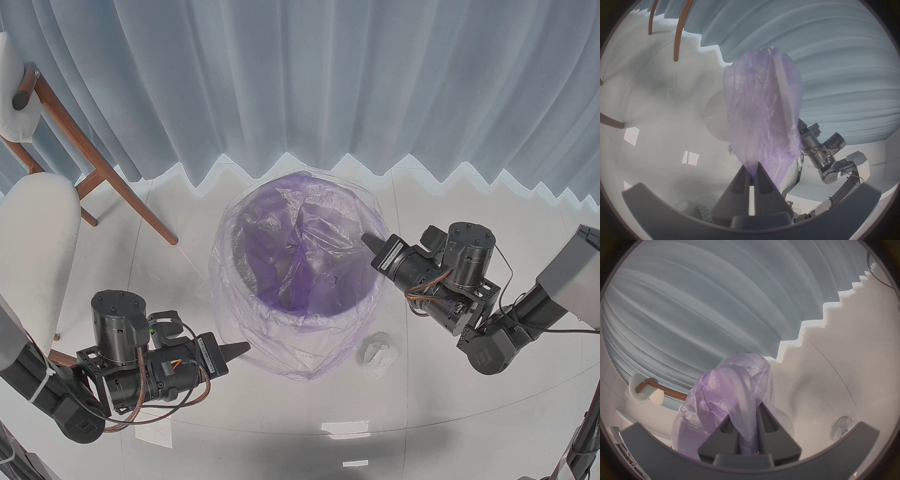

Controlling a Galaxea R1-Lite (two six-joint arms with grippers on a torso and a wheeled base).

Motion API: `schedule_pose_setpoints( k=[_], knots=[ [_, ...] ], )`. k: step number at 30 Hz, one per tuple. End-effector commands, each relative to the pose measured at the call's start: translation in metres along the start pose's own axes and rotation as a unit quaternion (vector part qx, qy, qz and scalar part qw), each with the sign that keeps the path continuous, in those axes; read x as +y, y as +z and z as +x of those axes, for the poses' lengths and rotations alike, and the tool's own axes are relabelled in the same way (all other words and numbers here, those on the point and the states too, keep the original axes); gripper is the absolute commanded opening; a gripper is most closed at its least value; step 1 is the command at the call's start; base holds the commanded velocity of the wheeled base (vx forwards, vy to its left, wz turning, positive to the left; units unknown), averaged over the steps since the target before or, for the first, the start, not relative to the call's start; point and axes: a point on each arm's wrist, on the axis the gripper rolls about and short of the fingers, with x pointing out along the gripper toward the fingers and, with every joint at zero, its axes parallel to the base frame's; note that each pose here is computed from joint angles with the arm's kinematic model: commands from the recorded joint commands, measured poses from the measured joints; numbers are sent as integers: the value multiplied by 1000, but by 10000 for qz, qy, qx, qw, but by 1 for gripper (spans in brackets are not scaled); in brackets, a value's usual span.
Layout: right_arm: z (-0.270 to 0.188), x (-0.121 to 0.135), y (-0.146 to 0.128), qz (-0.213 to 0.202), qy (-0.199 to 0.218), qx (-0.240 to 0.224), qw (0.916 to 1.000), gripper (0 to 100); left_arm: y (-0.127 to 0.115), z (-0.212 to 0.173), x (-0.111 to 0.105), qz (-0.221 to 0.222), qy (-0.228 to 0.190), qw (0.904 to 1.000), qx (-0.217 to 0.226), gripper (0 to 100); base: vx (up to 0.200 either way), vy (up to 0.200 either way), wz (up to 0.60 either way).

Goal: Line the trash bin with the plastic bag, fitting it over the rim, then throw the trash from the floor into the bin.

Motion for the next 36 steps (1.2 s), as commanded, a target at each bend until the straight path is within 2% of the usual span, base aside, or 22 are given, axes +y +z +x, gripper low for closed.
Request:
schedule_pose_setpoints(
  k=[1, 5, 11, 15, 18, 19, 22, 25, 30, 36],
  knots=[
    [0, 3, 3, 29, 46, -62, 10000, 0, -9, 16, 17, -105, 312, 9991, 271, 0, 0, 0, 0],
    [-2, 6, 8, 178, 88, -106, 9997, 0, -14, 28, 28, -116, 381, 9988, 297, 0, 0, 0, 0],
    [-5, 11, 12, 273, 220, -89, 9993, 0, -18, 38, 42, -98, 302, 9994, 100, 0, 0, 0, 0],
    [-5, 8, 9, 301, 183, -49, 9994, 0, -25, 37, 42, -11, 116, 9999, 35, 0, 0, 0, 0],
    [-5, 7, 10, 301, 178, -54, 9994, 0, -36, 28, 40, 165, 105, 9996, 209, 0, 0, 0, 0],
    [-5, 8, 10, 301, 183, -60, 9994, 0, -40, 27, 42, 286, 160, 9990, 291, 100, 0, 0, 0],
    [-5, 8, 10, 301, 183, -60, 9994, 0, -46, 20, 46, 555, 278, 9973, 403, 100, 0, 0, 0],
    [-5, 7, 10, 293, 167, -54, 9994, 0, -50, 11, 47, 638, 320, 9962, 493, 100, 0, 0, 0],
    [-4, 3, 5, 280, 99, 19, 9996, 0, -56, -23, 29, 1050, -25, 9930, 531, 100, 0, 0, 0],
    [0, -10, -18, -26, -97, 332, 9994, 0, -40, -46, 5, 1258, -542, 9905, -71, 100, 0, 0, 0]
  ],
)
